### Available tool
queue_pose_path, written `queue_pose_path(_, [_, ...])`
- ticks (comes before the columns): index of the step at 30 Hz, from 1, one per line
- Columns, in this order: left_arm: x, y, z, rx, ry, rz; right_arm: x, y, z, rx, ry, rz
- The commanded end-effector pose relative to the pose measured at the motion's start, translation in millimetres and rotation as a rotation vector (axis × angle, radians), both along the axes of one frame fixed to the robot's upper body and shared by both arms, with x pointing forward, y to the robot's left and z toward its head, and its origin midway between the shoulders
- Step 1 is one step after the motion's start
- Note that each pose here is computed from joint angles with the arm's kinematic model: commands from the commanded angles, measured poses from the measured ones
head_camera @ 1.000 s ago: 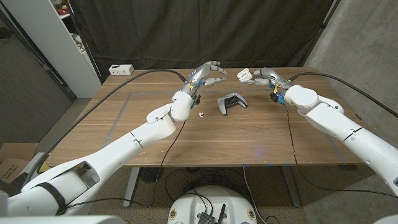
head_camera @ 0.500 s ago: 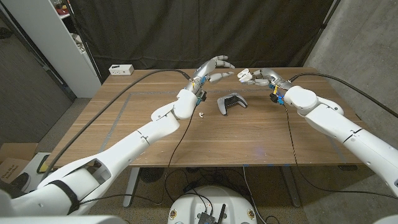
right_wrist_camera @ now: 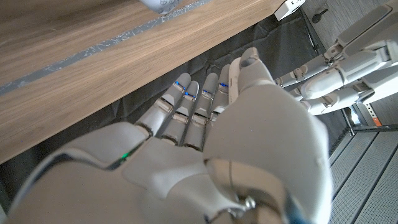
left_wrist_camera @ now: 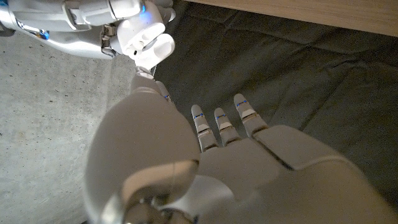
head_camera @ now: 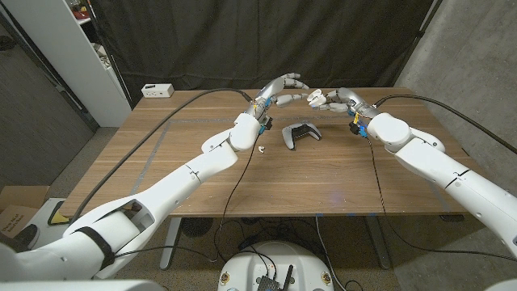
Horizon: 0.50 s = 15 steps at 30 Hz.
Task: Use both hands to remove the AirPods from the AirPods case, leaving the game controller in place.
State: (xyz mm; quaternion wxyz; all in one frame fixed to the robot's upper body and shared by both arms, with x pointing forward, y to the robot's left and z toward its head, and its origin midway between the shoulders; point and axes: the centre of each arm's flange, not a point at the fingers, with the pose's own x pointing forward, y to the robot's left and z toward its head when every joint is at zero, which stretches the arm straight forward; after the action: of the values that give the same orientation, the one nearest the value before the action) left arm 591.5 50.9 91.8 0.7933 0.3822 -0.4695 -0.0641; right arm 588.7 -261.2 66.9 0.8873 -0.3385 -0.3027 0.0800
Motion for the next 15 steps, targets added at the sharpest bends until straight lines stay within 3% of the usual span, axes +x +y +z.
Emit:
queue_pose_path(1, [9.7,-9.4,2.2,0.029,0.026,-0.038,-2.6,3.6,1.8,-0.007,-0.018,-0.005])
queue_pose_path(15, [11.0,-10.1,1.4,0.052,0.013,-0.027,-3.0,13.3,2.5,-0.029,-0.030,-0.006])
